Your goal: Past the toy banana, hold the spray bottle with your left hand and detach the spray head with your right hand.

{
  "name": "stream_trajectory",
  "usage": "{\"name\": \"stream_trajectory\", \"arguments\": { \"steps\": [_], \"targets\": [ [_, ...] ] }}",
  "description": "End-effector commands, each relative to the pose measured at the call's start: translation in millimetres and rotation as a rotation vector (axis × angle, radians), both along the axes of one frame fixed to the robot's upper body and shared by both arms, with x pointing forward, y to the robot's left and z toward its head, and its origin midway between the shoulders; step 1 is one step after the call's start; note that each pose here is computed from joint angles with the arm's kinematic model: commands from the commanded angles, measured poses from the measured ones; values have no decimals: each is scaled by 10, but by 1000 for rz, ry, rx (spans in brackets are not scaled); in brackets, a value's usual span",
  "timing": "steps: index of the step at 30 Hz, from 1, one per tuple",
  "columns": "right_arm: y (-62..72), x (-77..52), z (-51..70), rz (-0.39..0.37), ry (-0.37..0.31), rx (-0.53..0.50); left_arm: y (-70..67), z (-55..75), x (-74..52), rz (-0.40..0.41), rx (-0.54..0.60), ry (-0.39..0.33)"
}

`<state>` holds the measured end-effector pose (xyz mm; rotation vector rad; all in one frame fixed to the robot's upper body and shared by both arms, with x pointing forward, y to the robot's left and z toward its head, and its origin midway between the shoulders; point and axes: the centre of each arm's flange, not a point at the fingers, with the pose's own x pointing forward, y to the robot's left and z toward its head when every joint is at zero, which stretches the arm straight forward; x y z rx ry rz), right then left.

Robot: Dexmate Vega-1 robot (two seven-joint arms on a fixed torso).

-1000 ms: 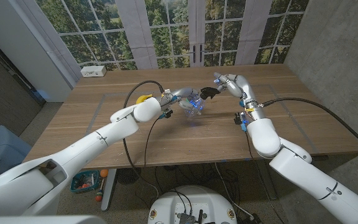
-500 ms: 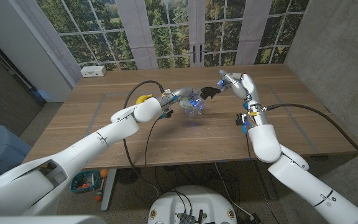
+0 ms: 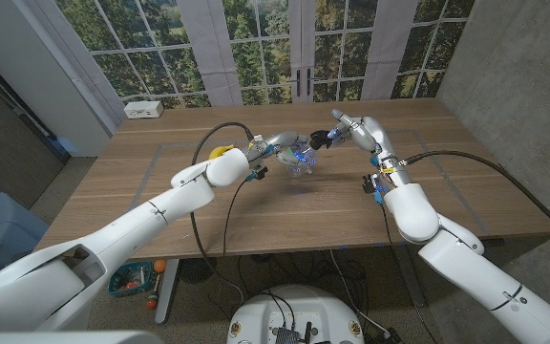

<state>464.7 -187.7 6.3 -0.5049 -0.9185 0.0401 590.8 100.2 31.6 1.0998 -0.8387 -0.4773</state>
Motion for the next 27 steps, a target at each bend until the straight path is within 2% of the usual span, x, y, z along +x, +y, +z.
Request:
{"name": "stream_trajectory", "arguments": {
  "steps": [1, 15, 17, 24, 27],
  "targets": [
    [11, 182, -5, -43, 121, -58, 26, 15, -16, -26, 6, 4],
    [58, 319, 91, -74, 128, -81, 19, -37, 24, -57, 43, 27],
    [97, 339, 122, -74, 135, -108, 18, -46, 39, -58, 48, 32],
    [178, 364, 181, -45, 142, -158, 23, -46, 85, -41, 45, 36],
    [226, 346, 215, 8, 147, -190, 44, -47, 139, -18, 35, 42]
  ]
}}
